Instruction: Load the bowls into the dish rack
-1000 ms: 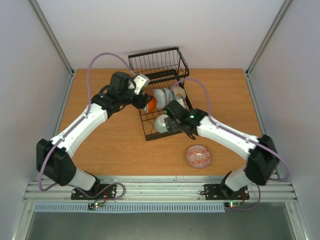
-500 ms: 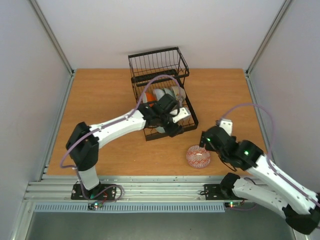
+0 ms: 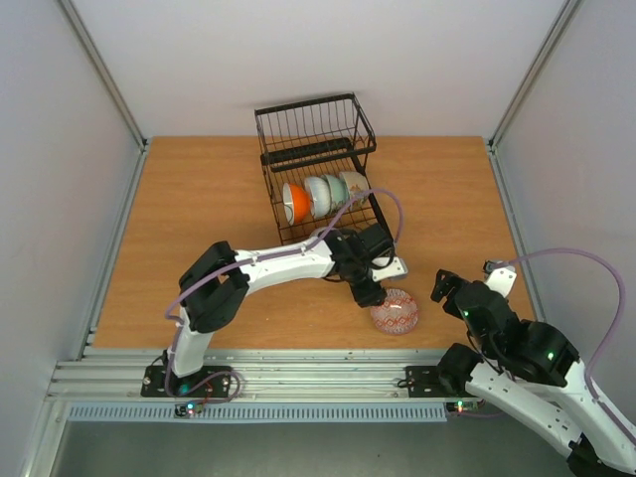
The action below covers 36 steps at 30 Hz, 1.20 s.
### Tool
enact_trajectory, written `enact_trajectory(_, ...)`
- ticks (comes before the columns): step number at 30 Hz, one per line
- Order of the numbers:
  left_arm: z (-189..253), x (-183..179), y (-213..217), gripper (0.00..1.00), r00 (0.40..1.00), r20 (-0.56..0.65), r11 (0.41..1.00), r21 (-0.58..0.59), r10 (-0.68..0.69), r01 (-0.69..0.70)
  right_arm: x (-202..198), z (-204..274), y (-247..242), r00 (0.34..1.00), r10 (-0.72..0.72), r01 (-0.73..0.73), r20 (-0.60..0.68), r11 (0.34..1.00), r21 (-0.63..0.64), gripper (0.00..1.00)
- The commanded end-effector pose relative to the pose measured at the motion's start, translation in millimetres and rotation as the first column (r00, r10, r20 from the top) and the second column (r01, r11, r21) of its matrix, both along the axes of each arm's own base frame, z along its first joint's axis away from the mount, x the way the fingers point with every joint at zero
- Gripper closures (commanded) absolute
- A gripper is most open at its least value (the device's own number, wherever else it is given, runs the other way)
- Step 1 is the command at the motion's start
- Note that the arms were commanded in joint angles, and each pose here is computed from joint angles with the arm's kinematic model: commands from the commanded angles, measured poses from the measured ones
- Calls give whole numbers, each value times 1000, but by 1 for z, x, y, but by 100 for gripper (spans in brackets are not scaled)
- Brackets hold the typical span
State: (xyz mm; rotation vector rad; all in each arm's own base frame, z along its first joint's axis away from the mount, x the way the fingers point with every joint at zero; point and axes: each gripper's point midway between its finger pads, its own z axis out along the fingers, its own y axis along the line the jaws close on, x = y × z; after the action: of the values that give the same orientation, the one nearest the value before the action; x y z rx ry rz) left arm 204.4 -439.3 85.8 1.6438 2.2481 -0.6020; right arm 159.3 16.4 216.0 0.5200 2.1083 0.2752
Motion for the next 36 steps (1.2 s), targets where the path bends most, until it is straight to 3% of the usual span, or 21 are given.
enact_trajectory(1,-4,-10,-10,40,999,-27,1000,6,-29,29,0,-6,-5,999,-39,38,-13,999,-17,1)
enact_trajectory(13,-23,-23,-18,41,997,-54,998,43,-51,54,1,-2,8,999,34,-34,13,999,27,3)
enact_trajectory(15,-25,-24,-18,48,997,-60,997,49,-53,56,2,-3,10,999,42,-42,11,999,26,3)
enact_trajectory(20,-25,-24,-19,78,996,-62,997,51,-56,59,4,-4,14,998,59,-59,6,998,23,5)
enact_trajectory(23,-24,-24,-19,88,996,-60,997,50,-62,65,5,-4,16,998,64,-64,2,998,17,5)
enact_trajectory(28,-21,-24,-19,99,997,-53,997,46,-65,67,6,-4,18,997,72,-72,-11,997,-2,6)
enact_trajectory(36,20,-2,-11,99,999,-24,999,-43,-23,22,3,11,16,995,103,-102,17,995,-9,6)
